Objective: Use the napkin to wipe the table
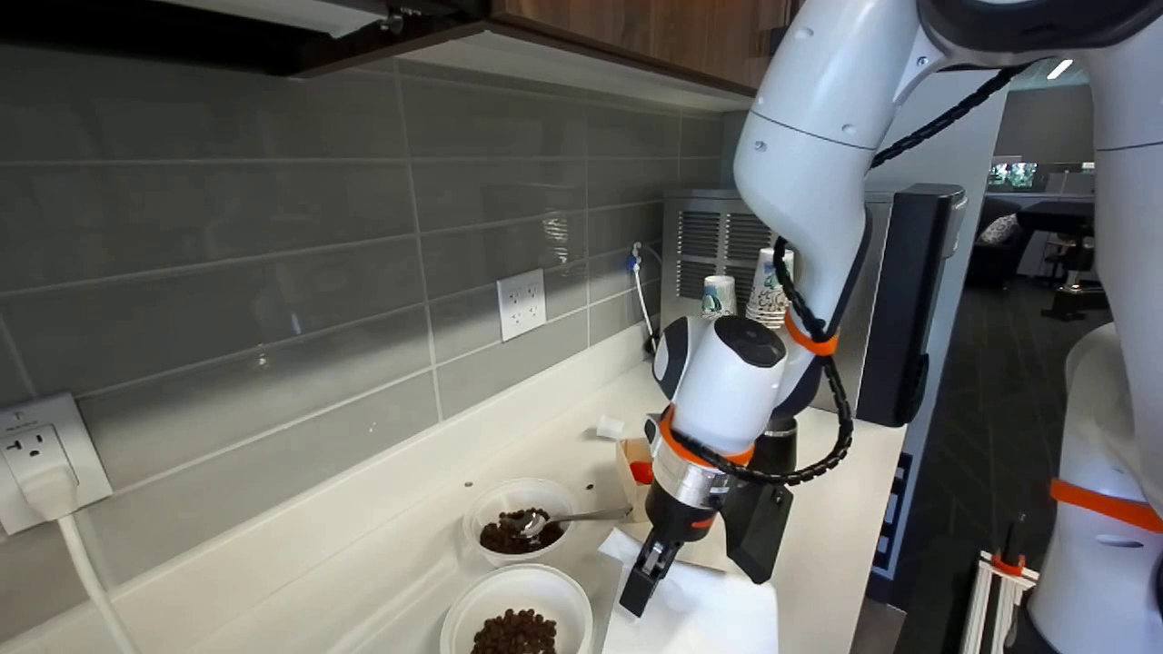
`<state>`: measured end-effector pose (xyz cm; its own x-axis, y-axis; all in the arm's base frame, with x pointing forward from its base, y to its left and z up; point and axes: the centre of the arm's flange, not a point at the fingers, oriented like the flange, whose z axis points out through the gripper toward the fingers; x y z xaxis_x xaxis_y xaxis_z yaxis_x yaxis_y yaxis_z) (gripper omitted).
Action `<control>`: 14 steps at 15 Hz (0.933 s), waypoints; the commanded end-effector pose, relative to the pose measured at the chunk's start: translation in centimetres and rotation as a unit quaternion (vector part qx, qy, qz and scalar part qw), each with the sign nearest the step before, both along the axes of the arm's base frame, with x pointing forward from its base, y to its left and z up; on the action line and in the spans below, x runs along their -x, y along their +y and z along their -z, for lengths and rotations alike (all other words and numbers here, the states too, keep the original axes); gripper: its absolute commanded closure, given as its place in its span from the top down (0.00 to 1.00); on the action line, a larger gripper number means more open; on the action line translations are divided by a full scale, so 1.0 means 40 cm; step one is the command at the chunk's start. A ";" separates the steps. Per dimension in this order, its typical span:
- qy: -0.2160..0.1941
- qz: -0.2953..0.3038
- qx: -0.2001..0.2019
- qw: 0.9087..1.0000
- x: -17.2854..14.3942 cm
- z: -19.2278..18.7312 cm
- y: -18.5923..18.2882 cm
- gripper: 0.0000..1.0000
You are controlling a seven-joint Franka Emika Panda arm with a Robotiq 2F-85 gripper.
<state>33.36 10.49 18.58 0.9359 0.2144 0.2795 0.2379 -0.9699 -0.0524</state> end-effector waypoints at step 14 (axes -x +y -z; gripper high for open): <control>0.049 -0.029 0.044 0.997 0.044 0.016 -0.034 0.00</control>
<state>30.32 9.19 16.04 0.9425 0.3170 0.1060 0.3248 -0.9434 -0.0674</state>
